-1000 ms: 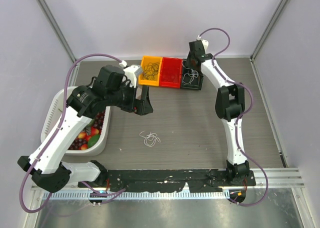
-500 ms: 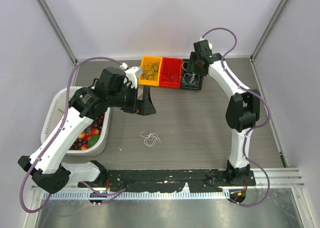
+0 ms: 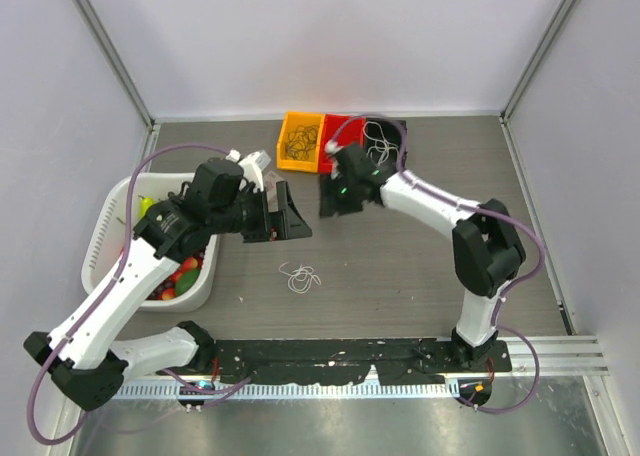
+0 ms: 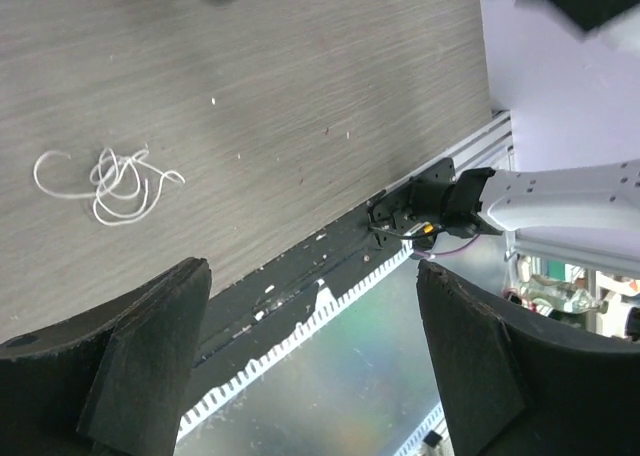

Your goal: Untangle the cables

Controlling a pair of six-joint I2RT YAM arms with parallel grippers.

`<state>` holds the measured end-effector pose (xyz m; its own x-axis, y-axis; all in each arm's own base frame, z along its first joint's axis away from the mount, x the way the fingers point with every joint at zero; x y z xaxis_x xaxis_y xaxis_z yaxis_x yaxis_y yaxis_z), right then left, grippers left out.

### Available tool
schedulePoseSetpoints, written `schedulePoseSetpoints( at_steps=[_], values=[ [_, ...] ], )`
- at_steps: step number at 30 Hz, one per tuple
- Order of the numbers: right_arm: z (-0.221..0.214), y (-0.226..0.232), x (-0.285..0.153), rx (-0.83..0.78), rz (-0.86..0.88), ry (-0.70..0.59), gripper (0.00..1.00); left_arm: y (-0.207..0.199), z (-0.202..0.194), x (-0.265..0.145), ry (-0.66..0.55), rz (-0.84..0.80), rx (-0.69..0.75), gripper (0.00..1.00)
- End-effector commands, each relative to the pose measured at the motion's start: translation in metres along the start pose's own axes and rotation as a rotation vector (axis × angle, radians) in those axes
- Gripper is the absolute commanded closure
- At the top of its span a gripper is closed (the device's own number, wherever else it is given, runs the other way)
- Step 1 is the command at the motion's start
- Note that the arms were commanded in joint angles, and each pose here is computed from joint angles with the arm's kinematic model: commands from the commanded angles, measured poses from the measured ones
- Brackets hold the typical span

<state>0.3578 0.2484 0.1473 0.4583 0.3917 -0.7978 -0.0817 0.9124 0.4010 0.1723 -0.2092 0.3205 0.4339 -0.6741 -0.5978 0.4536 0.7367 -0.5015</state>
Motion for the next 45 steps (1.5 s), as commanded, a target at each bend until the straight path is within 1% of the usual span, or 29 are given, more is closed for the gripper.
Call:
schedulePoseSetpoints(
  at_steps=[1, 2, 4, 7, 9, 11, 14, 17, 21, 28, 32, 33, 34, 35, 36, 37, 38, 40, 43, 44, 45],
  values=[
    [-0.084, 0.088, -0.016, -0.212, 0.29, 0.098, 0.43, -0.001, -0.004, -0.007, -0.095, -0.03, -0.137, 0.13],
    [-0.099, 0.097, -0.016, -0.231, 0.31, 0.118, 0.43, 0.001, -0.011, -0.006, -0.088, -0.028, -0.168, 0.14],
    [-0.12, 0.099, -0.016, -0.219, 0.331, 0.149, 0.43, 0.005, -0.024, -0.004, -0.067, -0.03, -0.223, 0.16],
    [-0.144, 0.093, -0.016, -0.224, 0.352, 0.192, 0.44, 0.01, -0.044, -0.001, -0.034, -0.039, -0.305, 0.21],
    [-0.158, 0.083, -0.016, -0.231, 0.342, 0.218, 0.44, 0.014, -0.055, 0.001, -0.026, -0.046, -0.357, 0.23],
    [-0.166, 0.075, -0.02, -0.231, 0.35, 0.222, 0.45, 0.019, -0.07, 0.003, -0.017, -0.047, -0.419, 0.25],
    [-0.174, 0.064, -0.024, -0.239, 0.35, 0.21, 0.45, 0.024, -0.082, 0.001, -0.025, -0.048, -0.469, 0.27],
    [-0.186, 0.056, -0.023, -0.248, 0.379, 0.218, 0.46, 0.027, -0.09, 0.001, -0.035, -0.055, -0.505, 0.28],
    [-0.186, 0.058, -0.018, -0.241, 0.412, 0.202, 0.46, 0.029, -0.092, 0.002, -0.032, -0.049, -0.516, 0.29],
    [-0.183, 0.067, 0.006, -0.236, 0.42, 0.194, 0.49, 0.035, -0.099, 0.018, 0.049, -0.001, -0.506, 0.29],
    [-0.183, 0.075, 0.012, -0.226, 0.435, 0.225, 0.6, 0.037, -0.098, 0.025, 0.077, 0.014, -0.494, 0.29],
    [-0.184, 0.075, 0.012, -0.224, 0.431, 0.231, 0.66, 0.037, -0.098, 0.026, 0.079, 0.016, -0.487, 0.29],
    [-0.185, 0.073, 0.011, -0.224, 0.426, 0.235, 0.75, 0.037, -0.097, 0.028, 0.082, 0.018, -0.481, 0.29],
    [-0.184, 0.074, 0.007, -0.225, 0.425, 0.233, 0.8, 0.037, -0.097, 0.029, 0.086, 0.019, -0.479, 0.29],
    [-0.186, 0.07, 0.004, -0.223, 0.406, 0.246, 0.89, 0.038, -0.097, 0.031, 0.091, 0.021, -0.474, 0.29],
    [-0.182, 0.071, -0.004, -0.228, 0.409, 0.225, 0.94, 0.039, -0.097, 0.034, 0.096, 0.026, -0.467, 0.29],
    [-0.185, 0.066, -0.008, -0.225, 0.393, 0.237, 0.99, 0.041, -0.098, 0.036, 0.101, 0.034, -0.46, 0.31],
    [-0.187, 0.058, -0.022, -0.221, 0.383, 0.224, 0.99, 0.044, -0.101, 0.041, 0.12, 0.048, -0.443, 0.38],
    [-0.194, 0.055, -0.047, -0.209, 0.425, 0.259, 0.99, 0.046, -0.101, 0.049, 0.14, 0.052, -0.427, 0.53],
    [-0.198, 0.056, -0.053, -0.209, 0.446, 0.282, 0.99, 0.045, -0.098, 0.051, 0.134, 0.037, -0.422, 0.57],
    [-0.197, 0.057, -0.062, -0.207, 0.466, 0.278, 0.99, 0.042, -0.093, 0.053, 0.117, 0.014, -0.413, 0.59]
  ],
)
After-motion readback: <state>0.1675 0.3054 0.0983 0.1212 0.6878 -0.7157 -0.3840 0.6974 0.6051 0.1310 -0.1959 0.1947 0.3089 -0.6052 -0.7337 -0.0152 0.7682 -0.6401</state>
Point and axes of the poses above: each gripper's point midway between its finger pads, its own x axis out along the fingers, its own y axis along the line the jaws close on, z = x × y, the point moved 4 cm from there along -x, back along the fingers, and after that the axes turned 11 degrees about x, right-handed, at the moved point
